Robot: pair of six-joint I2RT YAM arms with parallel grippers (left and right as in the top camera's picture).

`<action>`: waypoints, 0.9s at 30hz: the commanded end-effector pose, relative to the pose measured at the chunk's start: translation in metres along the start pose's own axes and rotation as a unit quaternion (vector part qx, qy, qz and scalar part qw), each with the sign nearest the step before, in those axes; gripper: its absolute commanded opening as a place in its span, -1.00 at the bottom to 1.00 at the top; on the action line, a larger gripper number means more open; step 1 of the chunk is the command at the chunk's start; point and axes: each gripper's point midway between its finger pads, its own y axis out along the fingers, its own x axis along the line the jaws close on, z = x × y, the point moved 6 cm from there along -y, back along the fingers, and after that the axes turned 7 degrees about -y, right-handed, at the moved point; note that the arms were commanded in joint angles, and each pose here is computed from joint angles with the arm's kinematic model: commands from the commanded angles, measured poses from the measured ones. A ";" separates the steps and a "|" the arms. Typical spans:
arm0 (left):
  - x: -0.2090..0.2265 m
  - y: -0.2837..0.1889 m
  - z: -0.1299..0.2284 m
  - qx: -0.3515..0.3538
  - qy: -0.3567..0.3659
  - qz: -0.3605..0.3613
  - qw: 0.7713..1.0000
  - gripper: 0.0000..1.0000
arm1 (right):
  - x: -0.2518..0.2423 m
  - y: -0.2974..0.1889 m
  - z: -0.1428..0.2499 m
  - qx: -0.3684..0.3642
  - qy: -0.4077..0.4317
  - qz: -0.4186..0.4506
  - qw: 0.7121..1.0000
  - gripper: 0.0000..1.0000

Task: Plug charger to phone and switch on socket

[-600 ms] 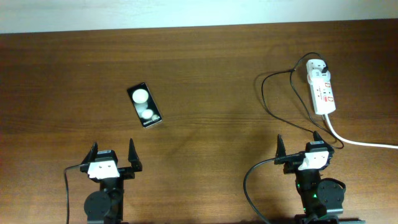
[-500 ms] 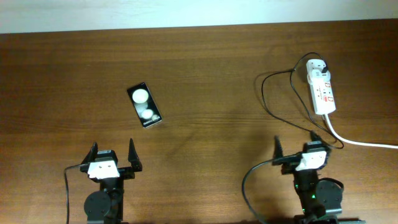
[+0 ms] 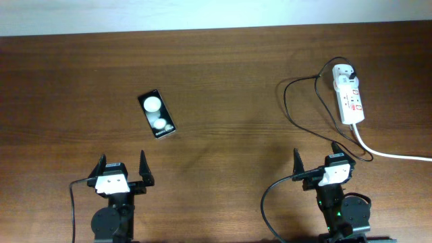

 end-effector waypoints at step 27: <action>-0.048 0.040 -0.157 0.291 -0.026 0.028 0.956 0.98 | 0.001 0.000 0.002 0.001 -0.003 -0.003 1.000 0.97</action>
